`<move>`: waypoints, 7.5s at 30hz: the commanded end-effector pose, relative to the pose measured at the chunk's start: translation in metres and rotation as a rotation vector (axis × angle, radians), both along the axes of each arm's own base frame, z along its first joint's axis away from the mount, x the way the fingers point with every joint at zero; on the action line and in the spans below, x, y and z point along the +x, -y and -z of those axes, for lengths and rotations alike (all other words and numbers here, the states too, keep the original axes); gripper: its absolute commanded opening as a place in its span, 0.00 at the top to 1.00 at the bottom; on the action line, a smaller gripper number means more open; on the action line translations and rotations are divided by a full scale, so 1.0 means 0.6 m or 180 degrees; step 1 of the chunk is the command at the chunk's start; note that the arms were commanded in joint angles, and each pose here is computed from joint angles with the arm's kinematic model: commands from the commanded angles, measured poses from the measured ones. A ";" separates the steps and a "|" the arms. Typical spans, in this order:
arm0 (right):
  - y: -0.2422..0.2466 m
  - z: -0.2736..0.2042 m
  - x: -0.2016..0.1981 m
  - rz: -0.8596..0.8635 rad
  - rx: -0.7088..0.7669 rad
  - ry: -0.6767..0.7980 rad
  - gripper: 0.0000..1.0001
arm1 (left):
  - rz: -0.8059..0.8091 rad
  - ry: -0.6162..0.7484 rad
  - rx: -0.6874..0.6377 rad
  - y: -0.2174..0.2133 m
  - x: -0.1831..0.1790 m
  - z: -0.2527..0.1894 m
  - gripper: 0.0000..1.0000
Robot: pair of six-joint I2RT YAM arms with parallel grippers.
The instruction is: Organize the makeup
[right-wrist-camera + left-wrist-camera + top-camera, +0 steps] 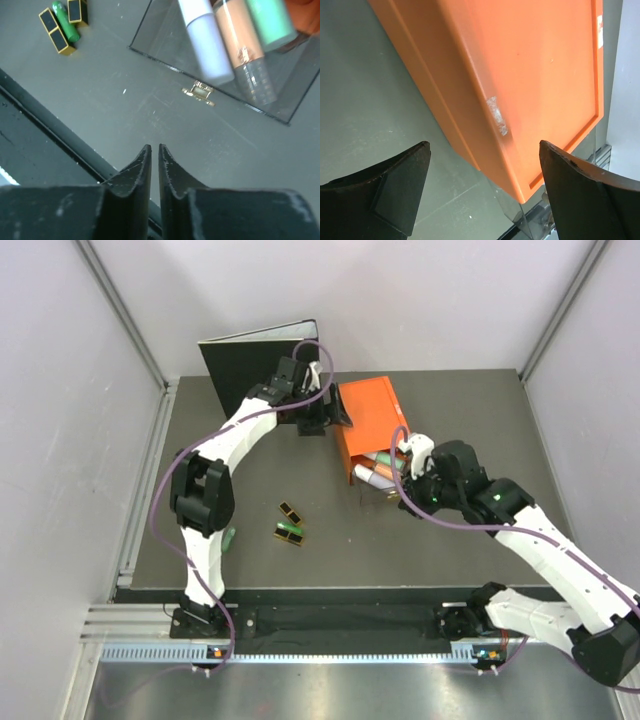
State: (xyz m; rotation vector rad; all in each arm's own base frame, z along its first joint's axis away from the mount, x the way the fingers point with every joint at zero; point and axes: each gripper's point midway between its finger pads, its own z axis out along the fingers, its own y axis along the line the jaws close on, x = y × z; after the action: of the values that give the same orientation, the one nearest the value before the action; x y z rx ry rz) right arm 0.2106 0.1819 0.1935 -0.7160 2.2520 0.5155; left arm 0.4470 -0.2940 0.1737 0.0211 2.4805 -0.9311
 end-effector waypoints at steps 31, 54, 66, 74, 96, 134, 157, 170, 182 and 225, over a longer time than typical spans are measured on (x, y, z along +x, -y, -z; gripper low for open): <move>-0.020 0.071 0.204 0.0745 -0.0667 0.0434 1.00 | 0.0115 0.0103 -0.0026 0.034 0.008 -0.020 0.06; -0.081 0.074 0.250 0.0241 -0.0634 0.0526 1.00 | 0.0088 0.0048 0.0015 0.035 0.014 -0.012 0.04; -0.058 0.097 0.202 0.0254 -0.0423 0.0502 0.56 | 0.0153 0.0008 -0.0017 0.043 0.017 -0.001 0.04; -0.057 0.134 0.225 0.0423 -0.0404 0.0618 0.39 | 0.0210 -0.0007 -0.0039 0.045 0.013 0.000 0.04; -0.091 0.171 0.315 0.0771 0.0362 0.0456 0.37 | 0.0280 0.0021 0.0016 0.044 0.014 -0.003 0.04; -0.077 0.190 0.241 0.0650 0.0220 0.0245 0.90 | 0.0186 -0.0113 0.0027 0.042 0.011 0.008 0.04; -0.100 0.194 0.237 0.0573 0.0275 0.0368 0.58 | 0.0129 -0.0089 0.0060 0.035 0.009 0.016 0.04; -0.110 0.177 0.301 0.1018 -0.0079 0.0717 0.34 | 0.0187 -0.0045 0.0018 0.039 0.011 0.016 0.04; -0.109 0.188 0.326 0.1186 -0.0156 0.0789 0.38 | 0.0221 -0.0063 -0.0005 0.042 0.008 0.020 0.04; -0.140 0.191 0.324 0.1057 0.0102 0.0936 0.47 | 0.0226 -0.0060 -0.0053 0.047 0.013 0.041 0.04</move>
State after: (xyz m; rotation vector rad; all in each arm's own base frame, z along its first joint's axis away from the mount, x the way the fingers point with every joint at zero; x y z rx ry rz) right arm 0.3894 0.2474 0.0558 -0.4010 2.1124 0.2214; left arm 0.4499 -0.3164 0.1467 0.0525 2.5570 -0.9676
